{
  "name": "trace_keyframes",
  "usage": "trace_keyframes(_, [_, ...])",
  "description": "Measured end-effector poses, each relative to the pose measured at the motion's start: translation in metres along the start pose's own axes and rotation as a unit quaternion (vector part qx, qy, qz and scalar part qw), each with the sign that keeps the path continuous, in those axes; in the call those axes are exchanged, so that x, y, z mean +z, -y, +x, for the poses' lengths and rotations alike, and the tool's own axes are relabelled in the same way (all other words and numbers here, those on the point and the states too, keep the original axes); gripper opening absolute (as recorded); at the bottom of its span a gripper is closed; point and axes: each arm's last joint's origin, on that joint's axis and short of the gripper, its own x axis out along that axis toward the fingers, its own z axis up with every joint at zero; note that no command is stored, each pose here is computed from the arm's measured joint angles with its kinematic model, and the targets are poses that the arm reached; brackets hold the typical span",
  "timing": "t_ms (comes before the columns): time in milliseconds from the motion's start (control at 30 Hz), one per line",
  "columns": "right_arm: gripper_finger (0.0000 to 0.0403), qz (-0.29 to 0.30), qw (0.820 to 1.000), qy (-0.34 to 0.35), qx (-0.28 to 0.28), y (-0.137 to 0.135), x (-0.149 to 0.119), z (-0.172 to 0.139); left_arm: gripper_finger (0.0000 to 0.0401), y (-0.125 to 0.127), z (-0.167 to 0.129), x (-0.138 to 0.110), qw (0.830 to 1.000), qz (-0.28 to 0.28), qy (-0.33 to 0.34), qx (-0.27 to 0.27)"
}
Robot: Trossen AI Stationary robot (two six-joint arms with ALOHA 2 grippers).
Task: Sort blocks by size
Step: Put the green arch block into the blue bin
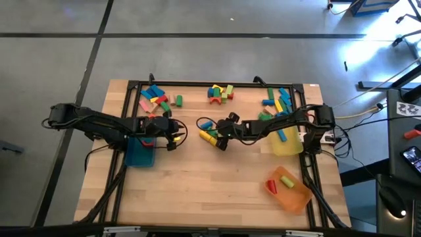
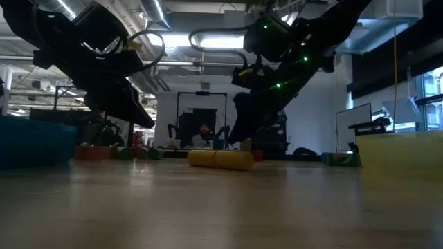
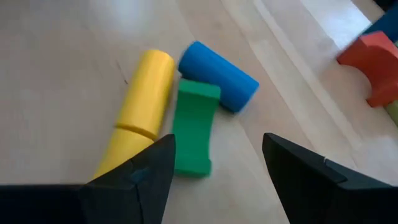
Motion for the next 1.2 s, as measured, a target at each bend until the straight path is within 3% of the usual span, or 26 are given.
trace_keyframes(300, [0.0245, 0.026, 1.000, -0.005, 0.004, -0.001, -0.001, 0.001, 0.0123, 0.000, 0.000, 0.000, 1.000, 0.000, 0.000, 0.000])
trace_keyframes(800, [0.0245, 0.017, 0.999, -0.028, -0.015, -0.002, -0.014, 0.016, 0.0123, 0.000, 0.000, 0.000, 1.000, 0.001, -0.002, 0.000])
trace_keyframes(1200, [0.0245, -0.049, 0.998, -0.035, -0.002, -0.004, -0.017, 0.021, 0.0123, 0.000, 0.000, 0.000, 1.000, -0.001, -0.002, 0.000])
